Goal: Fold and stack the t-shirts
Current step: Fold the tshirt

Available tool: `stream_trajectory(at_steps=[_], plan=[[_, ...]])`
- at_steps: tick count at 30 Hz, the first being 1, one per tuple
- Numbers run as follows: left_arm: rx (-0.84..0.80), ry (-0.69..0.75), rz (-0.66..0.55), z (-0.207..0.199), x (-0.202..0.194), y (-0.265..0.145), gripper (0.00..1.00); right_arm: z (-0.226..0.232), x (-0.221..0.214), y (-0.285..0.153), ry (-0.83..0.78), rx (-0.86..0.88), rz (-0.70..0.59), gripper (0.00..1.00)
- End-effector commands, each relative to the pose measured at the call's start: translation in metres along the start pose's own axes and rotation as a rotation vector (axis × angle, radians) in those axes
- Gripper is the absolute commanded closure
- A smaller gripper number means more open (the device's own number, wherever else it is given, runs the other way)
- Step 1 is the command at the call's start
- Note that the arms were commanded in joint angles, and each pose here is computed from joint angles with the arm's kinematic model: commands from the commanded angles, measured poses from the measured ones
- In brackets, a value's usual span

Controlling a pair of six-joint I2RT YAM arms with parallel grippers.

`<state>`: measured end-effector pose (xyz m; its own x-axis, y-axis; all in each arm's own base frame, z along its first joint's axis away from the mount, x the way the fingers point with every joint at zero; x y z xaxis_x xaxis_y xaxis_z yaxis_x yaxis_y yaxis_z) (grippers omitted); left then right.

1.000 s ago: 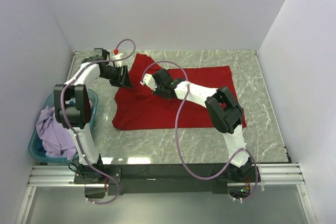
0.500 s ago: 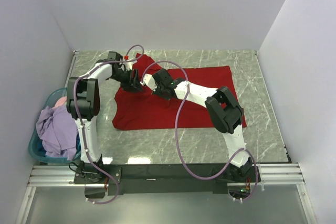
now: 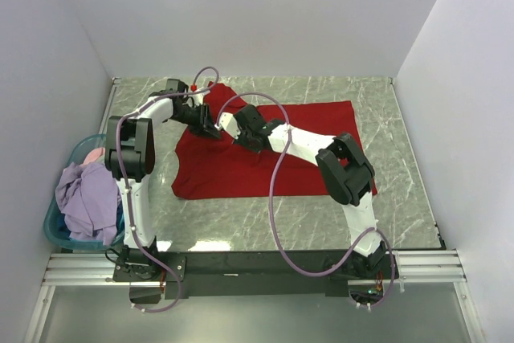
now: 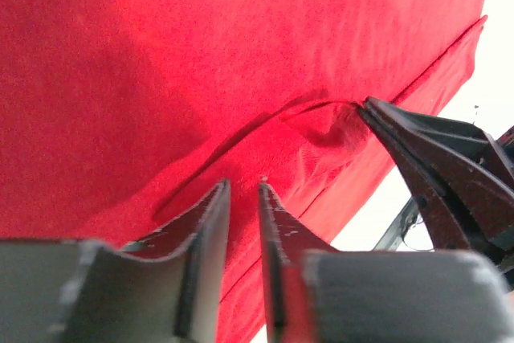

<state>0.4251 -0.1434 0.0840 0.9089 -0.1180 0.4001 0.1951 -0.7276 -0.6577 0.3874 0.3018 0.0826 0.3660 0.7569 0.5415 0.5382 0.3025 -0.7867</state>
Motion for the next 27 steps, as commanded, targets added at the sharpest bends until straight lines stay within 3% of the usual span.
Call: stream_trajectory(at_steps=[1, 5, 7, 10, 14, 27], plan=[[-0.036, 0.113, -0.114, -0.019, 0.031, -0.015, 0.75, -0.009, 0.019, -0.025, 0.014, -0.033, -0.078, 1.00], [-0.022, 0.109, -0.131, -0.015, 0.035, -0.020, 0.91, -0.009, 0.017, -0.025, 0.015, -0.040, -0.078, 1.00], [0.033, 0.105, -0.126, -0.007, 0.034, -0.020, 0.91, -0.009, 0.017, -0.026, 0.018, -0.039, -0.081, 1.00], [0.087, 0.085, -0.086, 0.001, 0.026, -0.019, 0.71, -0.006, 0.018, -0.032, 0.022, -0.019, -0.100, 1.00], [0.099, 0.057, -0.037, 0.004, 0.011, -0.018, 0.54, -0.002, 0.022, -0.040, 0.026, 0.011, -0.118, 1.00], [-0.006, 0.015, 0.016, -0.005, 0.001, -0.002, 0.49, 0.022, 0.024, -0.058, -0.006, 0.125, -0.169, 1.00]])
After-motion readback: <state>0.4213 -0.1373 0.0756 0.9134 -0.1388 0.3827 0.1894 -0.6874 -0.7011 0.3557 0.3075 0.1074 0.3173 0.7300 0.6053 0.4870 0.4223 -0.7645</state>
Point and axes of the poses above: each gripper's point midway between its finger pads, its own y axis out along the fingers, its own z axis along the line the jaws close on, x = y × z, the point moved 4 cm from there along -y, back along the fingers, and after that the axes turned 11 degrees about y, right-handed, at the moved point
